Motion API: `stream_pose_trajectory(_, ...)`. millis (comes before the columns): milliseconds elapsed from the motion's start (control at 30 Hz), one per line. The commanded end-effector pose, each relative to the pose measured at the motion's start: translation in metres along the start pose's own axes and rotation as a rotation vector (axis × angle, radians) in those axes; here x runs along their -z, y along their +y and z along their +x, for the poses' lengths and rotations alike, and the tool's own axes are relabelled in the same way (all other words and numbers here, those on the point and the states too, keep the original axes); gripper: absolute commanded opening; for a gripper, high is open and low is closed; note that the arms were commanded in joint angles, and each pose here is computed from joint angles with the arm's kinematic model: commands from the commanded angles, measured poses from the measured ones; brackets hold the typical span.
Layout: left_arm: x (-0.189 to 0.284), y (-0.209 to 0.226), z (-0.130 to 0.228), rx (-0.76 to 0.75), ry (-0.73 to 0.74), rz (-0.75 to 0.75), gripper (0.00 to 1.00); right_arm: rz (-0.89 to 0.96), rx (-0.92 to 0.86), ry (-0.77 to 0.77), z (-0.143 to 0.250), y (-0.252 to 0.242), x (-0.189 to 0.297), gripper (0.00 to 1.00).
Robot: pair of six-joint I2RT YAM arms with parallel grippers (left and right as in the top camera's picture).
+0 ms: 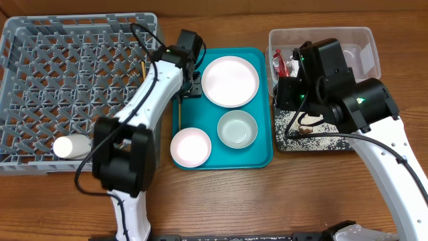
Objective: Sort waste into correct bins and load items into the dishwasher
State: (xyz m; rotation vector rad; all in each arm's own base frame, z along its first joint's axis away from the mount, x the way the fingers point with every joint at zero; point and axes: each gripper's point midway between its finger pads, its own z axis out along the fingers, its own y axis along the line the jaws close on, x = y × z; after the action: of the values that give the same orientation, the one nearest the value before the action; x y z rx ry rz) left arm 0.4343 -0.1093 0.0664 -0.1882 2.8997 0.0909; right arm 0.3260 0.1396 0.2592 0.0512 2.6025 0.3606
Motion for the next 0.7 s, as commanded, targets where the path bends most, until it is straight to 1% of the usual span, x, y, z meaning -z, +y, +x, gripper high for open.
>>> stream_pose_trajectory(0,-0.037,0.010,0.009,-0.010,0.062,-0.055,0.53,-0.011,-0.004,-0.016,-0.005,0.002,0.004,0.49)
stream_pose_trajectory(133,-0.064,0.015,0.019,-0.008,0.121,-0.081,0.46,-0.011,-0.004,-0.016,-0.005,0.002,0.004,0.49)
stream_pose_trajectory(333,-0.071,0.016,0.022,0.008,0.143,-0.063,0.39,-0.011,-0.003,-0.016,-0.005,0.002,0.004,0.49)
stream_pose_trajectory(467,-0.071,0.011,0.023,0.010,0.150,-0.037,0.25,-0.014,-0.003,-0.022,-0.006,0.003,0.004,0.49)
stream_pose_trajectory(567,-0.071,0.010,0.023,0.004,0.151,-0.034,0.17,-0.014,-0.003,-0.022,-0.006,0.003,0.004,0.49)
stream_pose_trajectory(633,-0.071,0.010,0.023,0.004,0.151,-0.033,0.07,-0.014,-0.003,-0.022,-0.006,0.003,0.004,0.49)
stream_pose_trajectory(667,-0.071,0.010,0.023,0.004,0.152,-0.033,0.04,-0.014,-0.003,-0.022,-0.006,0.003,0.004,0.49)
